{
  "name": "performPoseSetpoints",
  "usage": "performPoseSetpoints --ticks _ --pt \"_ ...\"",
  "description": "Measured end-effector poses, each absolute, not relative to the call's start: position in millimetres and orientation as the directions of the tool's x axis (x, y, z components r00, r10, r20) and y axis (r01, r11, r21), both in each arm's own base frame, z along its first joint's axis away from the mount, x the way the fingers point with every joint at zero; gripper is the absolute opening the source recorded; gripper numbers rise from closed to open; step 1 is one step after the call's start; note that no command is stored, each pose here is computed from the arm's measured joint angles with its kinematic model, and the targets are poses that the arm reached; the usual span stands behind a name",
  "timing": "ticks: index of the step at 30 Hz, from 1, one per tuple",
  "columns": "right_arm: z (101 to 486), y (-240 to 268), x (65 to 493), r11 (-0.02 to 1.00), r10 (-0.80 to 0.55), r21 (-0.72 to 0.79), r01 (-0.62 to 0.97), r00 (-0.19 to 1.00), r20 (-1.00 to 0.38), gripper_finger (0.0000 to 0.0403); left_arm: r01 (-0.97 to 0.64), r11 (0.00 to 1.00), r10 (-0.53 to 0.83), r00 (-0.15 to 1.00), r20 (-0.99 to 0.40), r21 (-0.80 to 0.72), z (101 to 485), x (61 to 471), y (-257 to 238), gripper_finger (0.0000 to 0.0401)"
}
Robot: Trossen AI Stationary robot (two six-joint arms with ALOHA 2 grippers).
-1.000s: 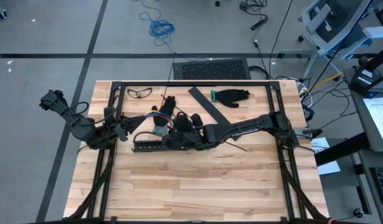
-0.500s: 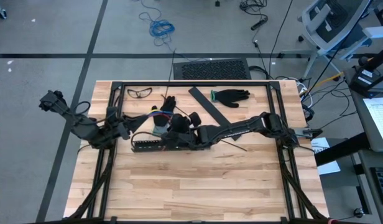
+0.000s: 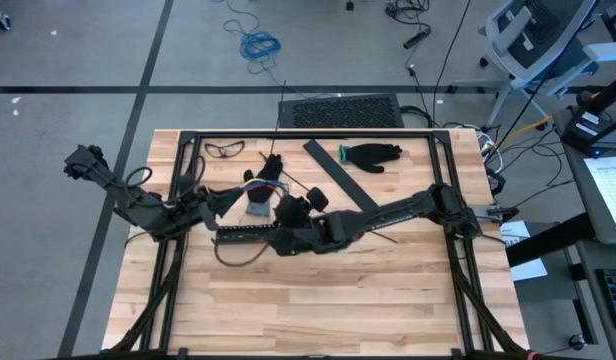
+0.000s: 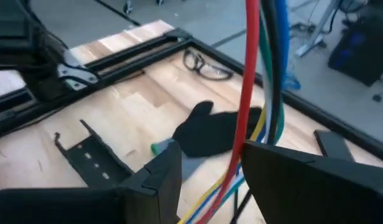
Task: Ziptie cables
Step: Put the ziptied cables in the black cable duct
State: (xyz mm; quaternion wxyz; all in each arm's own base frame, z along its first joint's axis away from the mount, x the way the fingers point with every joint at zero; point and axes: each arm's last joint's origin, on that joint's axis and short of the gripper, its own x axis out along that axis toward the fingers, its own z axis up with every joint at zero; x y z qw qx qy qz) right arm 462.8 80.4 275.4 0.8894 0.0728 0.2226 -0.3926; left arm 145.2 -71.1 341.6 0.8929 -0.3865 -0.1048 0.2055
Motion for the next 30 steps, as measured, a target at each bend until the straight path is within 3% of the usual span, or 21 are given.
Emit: performPoseSetpoints --ticks 4,8,15,23,30 --pt "279.7 85.0 461.0 0.672 -0.701 -0.102 0.734 0.585 -0.408 0.0155 -0.314 0.641 0.464 0.885 0.028 -0.701 341.6 145.0 -70.6 0.0050" --pt "282.2 79.4 465.1 0.667 -0.690 -0.028 0.745 0.603 -0.401 0.0164 -0.318 0.644 0.465 0.885 0.026 -0.696 341.4 145.0 -70.6 0.0050" --pt "286.4 62.5 471.2 0.651 -0.669 0.088 0.754 0.625 -0.402 0.0243 -0.317 0.640 0.465 0.885 0.025 -0.700 341.2 145.0 -70.6 0.0050" --pt "294.0 68.5 464.4 0.723 -0.646 -0.067 0.687 0.639 -0.419 0.0331 -0.317 0.640 0.465 0.885 0.025 -0.700 341.1 144.9 -70.6 0.0050" --pt "290.9 48.5 463.4 0.672 -0.696 -0.106 0.733 0.576 -0.430 0.0371 -0.307 0.645 0.452 0.892 0.025 -0.700 341.1 145.1 -70.9 0.0050"
